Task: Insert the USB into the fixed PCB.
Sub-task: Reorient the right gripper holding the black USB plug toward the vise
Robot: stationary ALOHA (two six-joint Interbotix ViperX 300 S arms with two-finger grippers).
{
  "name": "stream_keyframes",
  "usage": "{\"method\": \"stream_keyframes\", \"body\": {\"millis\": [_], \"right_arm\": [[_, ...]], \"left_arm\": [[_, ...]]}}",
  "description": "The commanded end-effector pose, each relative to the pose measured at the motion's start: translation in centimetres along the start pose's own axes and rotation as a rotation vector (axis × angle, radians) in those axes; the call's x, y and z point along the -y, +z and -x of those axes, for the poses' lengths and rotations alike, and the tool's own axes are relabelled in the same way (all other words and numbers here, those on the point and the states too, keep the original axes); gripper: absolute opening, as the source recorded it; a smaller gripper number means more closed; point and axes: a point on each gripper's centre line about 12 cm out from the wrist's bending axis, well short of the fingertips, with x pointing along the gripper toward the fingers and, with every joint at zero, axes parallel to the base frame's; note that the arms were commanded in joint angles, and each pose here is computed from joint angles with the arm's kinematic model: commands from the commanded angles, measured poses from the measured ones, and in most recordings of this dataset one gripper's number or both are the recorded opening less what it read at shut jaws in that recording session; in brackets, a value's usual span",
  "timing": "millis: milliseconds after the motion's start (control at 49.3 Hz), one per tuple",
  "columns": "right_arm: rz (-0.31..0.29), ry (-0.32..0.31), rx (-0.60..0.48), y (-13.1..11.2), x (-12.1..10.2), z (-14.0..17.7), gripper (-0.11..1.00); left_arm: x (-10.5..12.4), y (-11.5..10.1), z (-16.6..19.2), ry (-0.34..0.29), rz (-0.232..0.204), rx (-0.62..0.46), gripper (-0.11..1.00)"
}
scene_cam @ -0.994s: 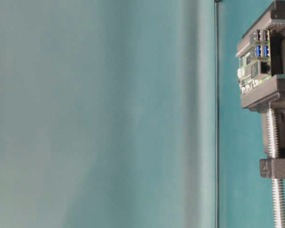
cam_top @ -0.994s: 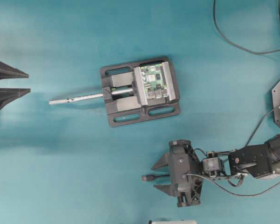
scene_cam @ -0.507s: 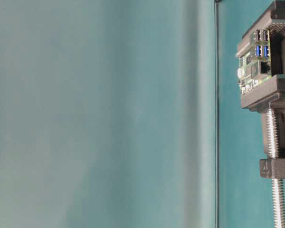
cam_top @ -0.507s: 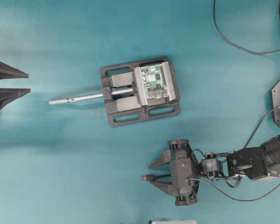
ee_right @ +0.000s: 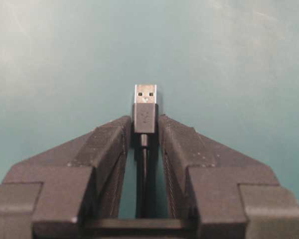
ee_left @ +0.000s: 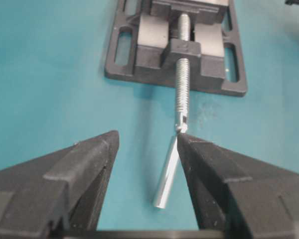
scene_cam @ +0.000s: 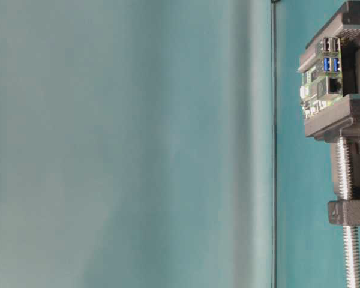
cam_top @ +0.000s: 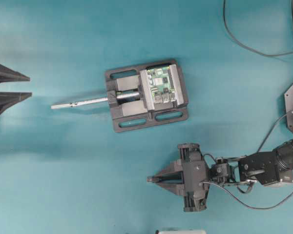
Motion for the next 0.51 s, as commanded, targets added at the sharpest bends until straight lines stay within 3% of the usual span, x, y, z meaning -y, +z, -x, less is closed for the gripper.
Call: {"method": "stream_keyframes", "body": {"millis": [0, 243, 487], "right_arm": [[-0.005, 0.010, 0.029, 0.98, -0.28, 0.36, 0.30], [-0.005, 0.010, 0.030, 1.03, -0.29, 0.38, 0.21], [-0.007, -0.002, 0.060, 1.21, -0.04, 0.50, 0.21]], "left_arm": [[-0.28, 0.05, -0.09, 0.017, -0.004, 0.016, 0.72], [-0.77, -0.81, 0.05, 0.039, 0.020, 0.054, 0.72], [-0.74, -0.82, 0.09, 0.037, 0.019, 0.057, 0.72]]}}
